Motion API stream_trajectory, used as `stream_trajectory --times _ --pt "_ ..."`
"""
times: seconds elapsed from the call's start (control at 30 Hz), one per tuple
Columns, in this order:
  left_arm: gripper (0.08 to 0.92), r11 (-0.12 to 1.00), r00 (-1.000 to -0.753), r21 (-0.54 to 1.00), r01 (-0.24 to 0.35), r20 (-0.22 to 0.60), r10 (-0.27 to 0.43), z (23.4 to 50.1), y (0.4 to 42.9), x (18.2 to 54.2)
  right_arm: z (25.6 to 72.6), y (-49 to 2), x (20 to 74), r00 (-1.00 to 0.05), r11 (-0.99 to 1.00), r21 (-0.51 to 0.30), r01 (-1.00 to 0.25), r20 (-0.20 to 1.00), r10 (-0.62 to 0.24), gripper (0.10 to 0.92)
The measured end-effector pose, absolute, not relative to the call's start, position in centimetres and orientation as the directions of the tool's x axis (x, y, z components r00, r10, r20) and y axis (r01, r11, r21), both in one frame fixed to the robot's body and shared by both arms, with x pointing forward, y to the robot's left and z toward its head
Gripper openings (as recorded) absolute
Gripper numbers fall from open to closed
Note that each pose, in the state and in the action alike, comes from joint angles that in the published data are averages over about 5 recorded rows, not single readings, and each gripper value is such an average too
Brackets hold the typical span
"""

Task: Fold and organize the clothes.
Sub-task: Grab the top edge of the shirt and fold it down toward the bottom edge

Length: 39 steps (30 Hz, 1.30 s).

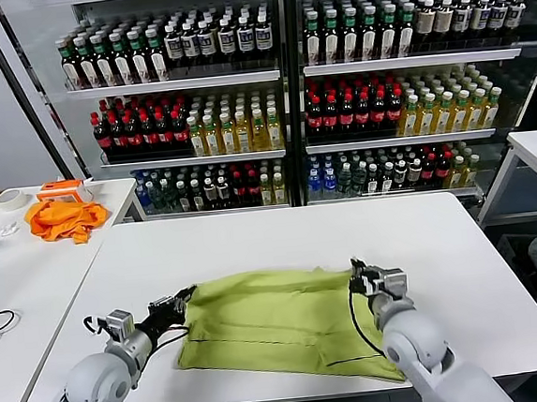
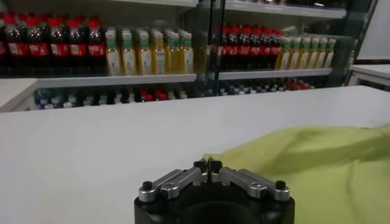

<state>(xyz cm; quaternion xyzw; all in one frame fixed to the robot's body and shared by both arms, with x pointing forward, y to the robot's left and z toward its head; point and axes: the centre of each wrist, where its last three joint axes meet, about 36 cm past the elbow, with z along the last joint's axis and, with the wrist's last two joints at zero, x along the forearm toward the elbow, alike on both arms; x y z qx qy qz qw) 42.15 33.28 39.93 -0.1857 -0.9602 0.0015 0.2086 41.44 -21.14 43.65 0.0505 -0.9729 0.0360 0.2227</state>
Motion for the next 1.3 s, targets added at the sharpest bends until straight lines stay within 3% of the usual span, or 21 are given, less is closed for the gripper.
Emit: stream_trajectory --times 0.63,1.3 --pt "0.084 0.926 -0.825 -0.096 0.365 0.427 0.37 39.3 33.5 39.8 43.7 -21.8 37.2 -0.879 0.987 -0.07 -0.143 0.468 -0.094 0.107" --pt "0.084 0.924 -0.823 -0.091 0.372 0.429 0.373 38.6 33.1 39.4 43.2 -21.4 34.5 -0.866 0.984 -0.089 -0.156 0.491 -0.093 0.107"
